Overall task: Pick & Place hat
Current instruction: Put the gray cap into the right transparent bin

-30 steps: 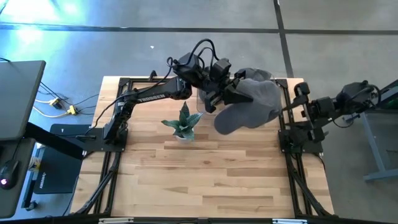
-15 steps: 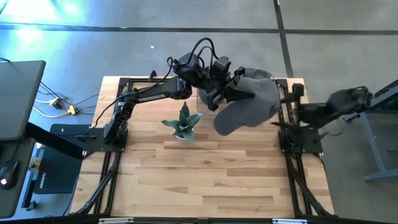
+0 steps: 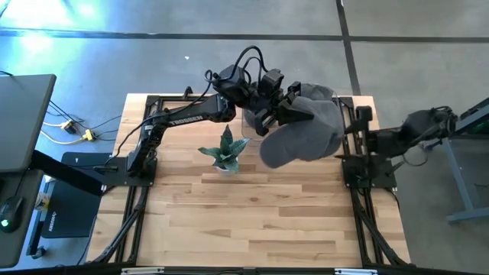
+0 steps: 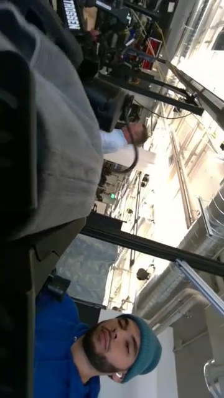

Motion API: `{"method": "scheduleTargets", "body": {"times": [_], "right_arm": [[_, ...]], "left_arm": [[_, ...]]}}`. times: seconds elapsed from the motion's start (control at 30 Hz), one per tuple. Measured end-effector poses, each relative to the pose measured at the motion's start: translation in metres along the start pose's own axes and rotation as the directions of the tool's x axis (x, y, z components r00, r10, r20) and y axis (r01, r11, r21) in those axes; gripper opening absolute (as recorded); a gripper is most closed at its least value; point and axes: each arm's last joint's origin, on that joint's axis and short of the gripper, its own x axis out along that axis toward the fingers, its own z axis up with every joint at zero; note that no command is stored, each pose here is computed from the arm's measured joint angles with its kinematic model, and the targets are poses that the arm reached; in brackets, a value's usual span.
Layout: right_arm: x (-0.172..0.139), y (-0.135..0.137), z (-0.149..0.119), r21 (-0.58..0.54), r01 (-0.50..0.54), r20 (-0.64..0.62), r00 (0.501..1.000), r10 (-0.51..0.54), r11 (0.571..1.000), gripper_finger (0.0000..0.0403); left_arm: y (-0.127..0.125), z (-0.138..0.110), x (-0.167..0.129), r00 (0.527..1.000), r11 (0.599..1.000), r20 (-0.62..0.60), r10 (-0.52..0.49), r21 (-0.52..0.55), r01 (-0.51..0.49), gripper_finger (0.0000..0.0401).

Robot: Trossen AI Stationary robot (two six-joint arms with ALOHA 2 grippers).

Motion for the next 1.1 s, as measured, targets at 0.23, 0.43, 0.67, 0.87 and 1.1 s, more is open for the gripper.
{"method": "scheduleTargets", "body": {"times": [0.23, 0.43, 0.67, 0.87, 1.1], "right_arm": [[-0.005, -0.004, -0.001, 0.087, 0.065, -0.021, 0.998, -0.064, 0.994, 0.0162], [0.011, 0.003, -0.003, -0.011, 0.051, -0.086, 0.995, -0.052, 0.999, 0.0037], [-0.013, 0.004, -0.015, 0.194, -0.126, -0.087, 0.986, 0.145, 0.973, 0.0027], [-0.022, 0.001, -0.009, 0.256, -0.204, 0.031, 0.979, 0.203, 0.945, 0.0007], [-0.021, -0.001, -0.007, 0.243, -0.136, 0.029, 0.991, 0.133, 0.961, 0.0066]], "left_arm": [[0.0, 0.0, 0.0, 1.0, 1.0, 0.0, 0.0, -0.01, 0.0, 0.0], [0.0, 0.0, 0.0, 1.0, 0.999, -0.009, -0.012, -0.03, 0.011, 0.0], [-0.001, -0.004, 0.0, 0.993, 0.992, -0.078, -0.087, -0.094, 0.08, 0.0], [-0.002, -0.003, 0.0, 0.993, 0.992, -0.075, -0.091, -0.091, 0.084, 0.0], [0.002, -0.008, 0.0, 0.992, 0.991, -0.114, -0.049, -0.131, 0.034, 0.0]]}}
